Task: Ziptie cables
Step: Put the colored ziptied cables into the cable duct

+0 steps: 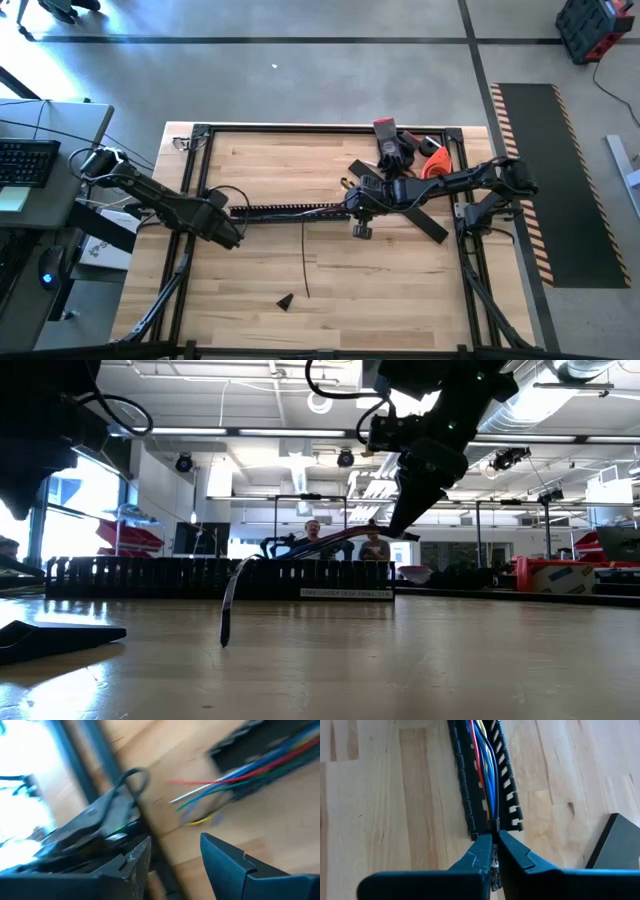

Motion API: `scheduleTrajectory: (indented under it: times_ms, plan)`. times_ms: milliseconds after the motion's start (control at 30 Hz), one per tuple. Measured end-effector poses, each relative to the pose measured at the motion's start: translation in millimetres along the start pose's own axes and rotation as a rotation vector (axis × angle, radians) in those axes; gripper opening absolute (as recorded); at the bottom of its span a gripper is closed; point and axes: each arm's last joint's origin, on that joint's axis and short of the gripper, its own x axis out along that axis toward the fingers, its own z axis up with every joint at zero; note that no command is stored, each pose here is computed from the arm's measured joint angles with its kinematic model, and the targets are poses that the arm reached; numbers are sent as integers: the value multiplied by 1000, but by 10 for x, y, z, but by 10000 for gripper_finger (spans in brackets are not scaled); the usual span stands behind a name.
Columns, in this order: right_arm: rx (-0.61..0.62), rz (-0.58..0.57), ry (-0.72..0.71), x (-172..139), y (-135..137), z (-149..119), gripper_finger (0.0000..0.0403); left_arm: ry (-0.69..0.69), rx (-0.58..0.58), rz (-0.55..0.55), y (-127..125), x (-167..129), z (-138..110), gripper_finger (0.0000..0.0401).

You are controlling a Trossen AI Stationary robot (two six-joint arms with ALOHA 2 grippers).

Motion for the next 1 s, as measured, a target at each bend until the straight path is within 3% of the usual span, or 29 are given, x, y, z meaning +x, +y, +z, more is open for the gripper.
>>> scheduleTrajectory:
  times_ms: [300, 433, 533, 700, 833, 1000]
  plan:
    - [-63, 6, 70, 144, 18, -171, 1, -363, 10, -337, -384, -109, -29, 145]
    - [-85, 14, 54, 253, 50, -311, 15, -460, 22, -416, -543, -142, -32, 145]
    - [-95, 30, 35, 284, 96, -357, 48, -491, 43, -445, -654, -140, -29, 145]
    - [-113, 34, 76, 277, 96, -401, 138, -513, 102, -458, -819, -103, -38, 145]
    - [-151, 123, 105, 278, 133, -444, 206, -515, 164, -435, -931, -39, -55, 145]
    - [-147, 53, -142, 381, 258, -477, 236, -516, 196, -407, -1053, 49, -84, 145]
